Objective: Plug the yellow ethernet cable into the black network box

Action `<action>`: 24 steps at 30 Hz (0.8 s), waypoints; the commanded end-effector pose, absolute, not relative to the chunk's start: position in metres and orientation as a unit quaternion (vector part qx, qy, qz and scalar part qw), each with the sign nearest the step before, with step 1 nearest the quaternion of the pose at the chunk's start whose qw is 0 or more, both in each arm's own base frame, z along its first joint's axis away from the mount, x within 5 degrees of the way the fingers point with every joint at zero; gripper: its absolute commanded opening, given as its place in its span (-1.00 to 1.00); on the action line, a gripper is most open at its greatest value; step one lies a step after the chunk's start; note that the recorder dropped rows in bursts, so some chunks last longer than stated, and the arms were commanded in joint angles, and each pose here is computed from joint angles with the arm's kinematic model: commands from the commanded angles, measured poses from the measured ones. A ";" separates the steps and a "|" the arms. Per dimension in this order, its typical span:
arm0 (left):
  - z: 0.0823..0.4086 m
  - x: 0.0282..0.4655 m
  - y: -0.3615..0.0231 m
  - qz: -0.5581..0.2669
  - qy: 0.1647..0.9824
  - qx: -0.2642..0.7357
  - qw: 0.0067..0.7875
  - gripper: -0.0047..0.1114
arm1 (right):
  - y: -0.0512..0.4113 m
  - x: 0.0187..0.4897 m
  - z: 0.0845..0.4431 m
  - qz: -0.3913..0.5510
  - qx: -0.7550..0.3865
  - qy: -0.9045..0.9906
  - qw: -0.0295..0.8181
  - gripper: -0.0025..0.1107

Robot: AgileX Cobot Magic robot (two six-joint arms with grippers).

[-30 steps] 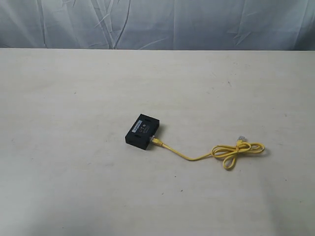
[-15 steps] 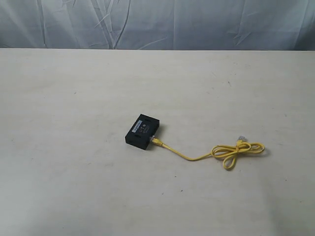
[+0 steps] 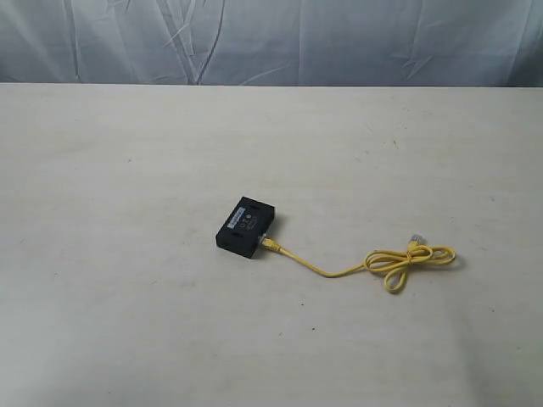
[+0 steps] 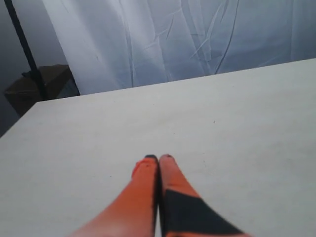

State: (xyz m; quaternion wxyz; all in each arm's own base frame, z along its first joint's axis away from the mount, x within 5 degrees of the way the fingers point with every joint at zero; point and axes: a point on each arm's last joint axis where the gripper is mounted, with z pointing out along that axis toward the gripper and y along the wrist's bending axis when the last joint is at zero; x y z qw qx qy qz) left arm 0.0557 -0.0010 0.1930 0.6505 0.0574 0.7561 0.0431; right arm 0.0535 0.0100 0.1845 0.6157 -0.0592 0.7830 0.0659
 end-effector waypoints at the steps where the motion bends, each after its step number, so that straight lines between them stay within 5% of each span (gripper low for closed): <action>1: 0.192 0.055 0.000 0.014 0.758 0.018 0.652 -0.92 | 0.010 0.053 0.185 0.068 -0.059 0.778 0.621 -0.96; 24: 0.192 0.055 -0.001 -0.007 0.758 -0.004 0.653 -0.92 | 0.010 0.053 0.185 0.066 -0.061 0.778 0.621 -0.96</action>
